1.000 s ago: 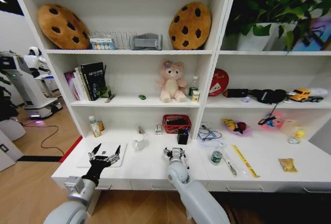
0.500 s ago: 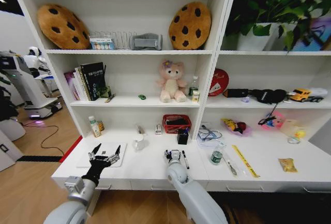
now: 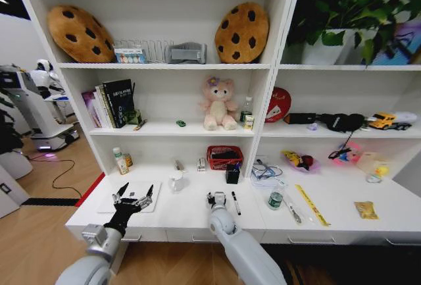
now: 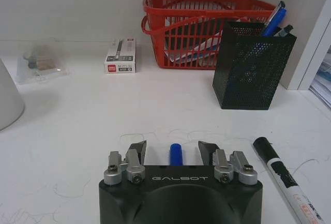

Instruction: Organize the objects on the table.

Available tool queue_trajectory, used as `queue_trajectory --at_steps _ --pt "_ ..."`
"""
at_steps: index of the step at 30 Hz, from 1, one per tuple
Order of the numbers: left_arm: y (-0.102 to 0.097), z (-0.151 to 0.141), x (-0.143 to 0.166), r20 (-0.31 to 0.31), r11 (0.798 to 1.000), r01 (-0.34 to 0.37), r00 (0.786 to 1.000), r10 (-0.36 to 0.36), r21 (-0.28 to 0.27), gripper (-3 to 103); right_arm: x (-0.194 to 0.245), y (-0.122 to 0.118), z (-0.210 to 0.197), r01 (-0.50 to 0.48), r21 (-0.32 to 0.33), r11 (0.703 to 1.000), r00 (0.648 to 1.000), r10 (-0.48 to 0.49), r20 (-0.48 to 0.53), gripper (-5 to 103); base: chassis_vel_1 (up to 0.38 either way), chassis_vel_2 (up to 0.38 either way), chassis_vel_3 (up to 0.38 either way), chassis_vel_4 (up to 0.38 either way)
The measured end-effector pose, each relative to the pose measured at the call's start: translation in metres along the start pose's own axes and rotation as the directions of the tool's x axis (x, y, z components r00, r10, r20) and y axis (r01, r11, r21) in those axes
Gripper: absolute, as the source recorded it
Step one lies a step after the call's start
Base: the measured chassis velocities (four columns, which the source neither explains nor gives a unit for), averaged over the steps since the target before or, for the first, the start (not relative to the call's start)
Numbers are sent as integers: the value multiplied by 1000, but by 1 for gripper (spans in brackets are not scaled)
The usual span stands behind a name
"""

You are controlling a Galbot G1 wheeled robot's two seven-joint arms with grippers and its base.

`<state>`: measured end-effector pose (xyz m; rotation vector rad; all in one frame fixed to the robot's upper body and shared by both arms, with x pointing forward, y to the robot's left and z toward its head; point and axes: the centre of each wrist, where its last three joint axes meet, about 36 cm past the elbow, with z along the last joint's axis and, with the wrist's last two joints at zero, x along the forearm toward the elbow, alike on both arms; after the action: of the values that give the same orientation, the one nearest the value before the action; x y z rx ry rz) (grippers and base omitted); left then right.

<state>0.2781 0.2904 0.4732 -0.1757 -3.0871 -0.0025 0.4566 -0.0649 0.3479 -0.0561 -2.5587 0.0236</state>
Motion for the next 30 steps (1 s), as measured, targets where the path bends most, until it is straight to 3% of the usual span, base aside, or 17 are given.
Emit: queue_trajectory --at_steps 24,30 --pt "0 0 0 0 1000 0 1000 0 0 100 -1 1 8 0 5 1000 1000 0 -23 49 0 0 0 0" --pt "0 0 0 0 1000 0 1000 0 0 100 2 0 10 -10 6 1000 1000 11 -26 26 0 0 0 0"
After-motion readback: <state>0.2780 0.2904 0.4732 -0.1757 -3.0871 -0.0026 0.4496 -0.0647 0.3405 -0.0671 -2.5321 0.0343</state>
